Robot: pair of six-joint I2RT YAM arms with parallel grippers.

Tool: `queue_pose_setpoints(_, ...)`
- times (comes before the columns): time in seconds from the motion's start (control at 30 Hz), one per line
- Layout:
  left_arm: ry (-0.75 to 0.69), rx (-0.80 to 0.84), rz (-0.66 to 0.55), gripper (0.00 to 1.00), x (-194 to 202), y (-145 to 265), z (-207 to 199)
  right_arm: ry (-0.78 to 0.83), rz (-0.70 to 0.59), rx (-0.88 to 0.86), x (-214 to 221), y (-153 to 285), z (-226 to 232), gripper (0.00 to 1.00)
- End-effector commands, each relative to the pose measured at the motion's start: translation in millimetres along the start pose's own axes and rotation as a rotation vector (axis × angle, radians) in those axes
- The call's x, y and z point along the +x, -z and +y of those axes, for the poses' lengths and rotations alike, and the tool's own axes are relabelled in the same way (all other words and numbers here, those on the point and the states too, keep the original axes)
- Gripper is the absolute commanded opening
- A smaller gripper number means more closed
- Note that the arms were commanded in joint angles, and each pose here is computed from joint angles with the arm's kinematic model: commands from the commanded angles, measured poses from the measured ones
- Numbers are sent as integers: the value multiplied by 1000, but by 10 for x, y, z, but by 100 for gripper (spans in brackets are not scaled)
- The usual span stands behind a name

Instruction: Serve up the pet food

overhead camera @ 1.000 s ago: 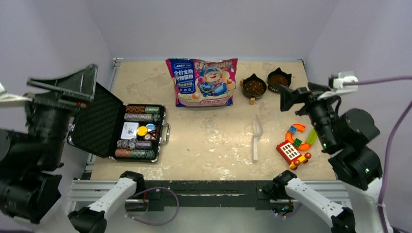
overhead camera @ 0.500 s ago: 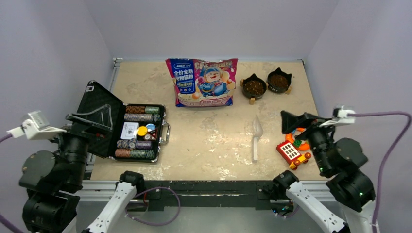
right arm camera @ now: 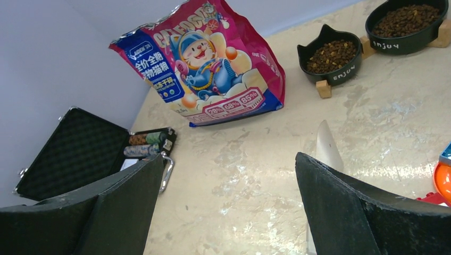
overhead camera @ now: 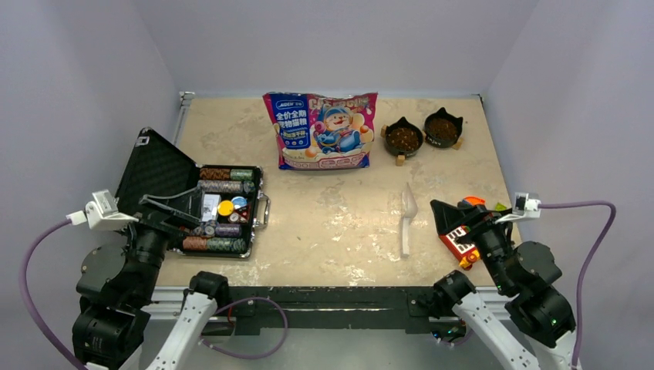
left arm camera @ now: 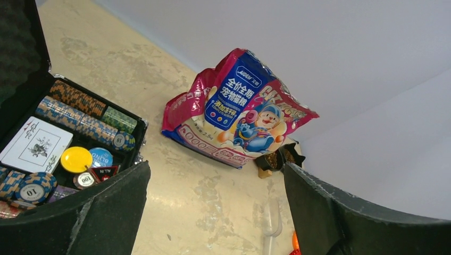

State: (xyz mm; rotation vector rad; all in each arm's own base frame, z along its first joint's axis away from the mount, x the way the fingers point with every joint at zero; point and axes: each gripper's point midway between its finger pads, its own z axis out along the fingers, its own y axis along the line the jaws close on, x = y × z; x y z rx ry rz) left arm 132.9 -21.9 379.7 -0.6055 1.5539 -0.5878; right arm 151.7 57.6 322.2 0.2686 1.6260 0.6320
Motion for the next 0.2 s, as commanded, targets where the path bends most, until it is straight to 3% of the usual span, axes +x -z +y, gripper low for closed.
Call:
queue_pose_setpoints(0.0,-7,75,-41,99,-91,8,-145,-41,-52,-48,-48,2,63,99)
queue_pose_setpoints(0.17,-48,73,-84,99,-238,36,-186,-10,-88,-25,-218,42,63,99)
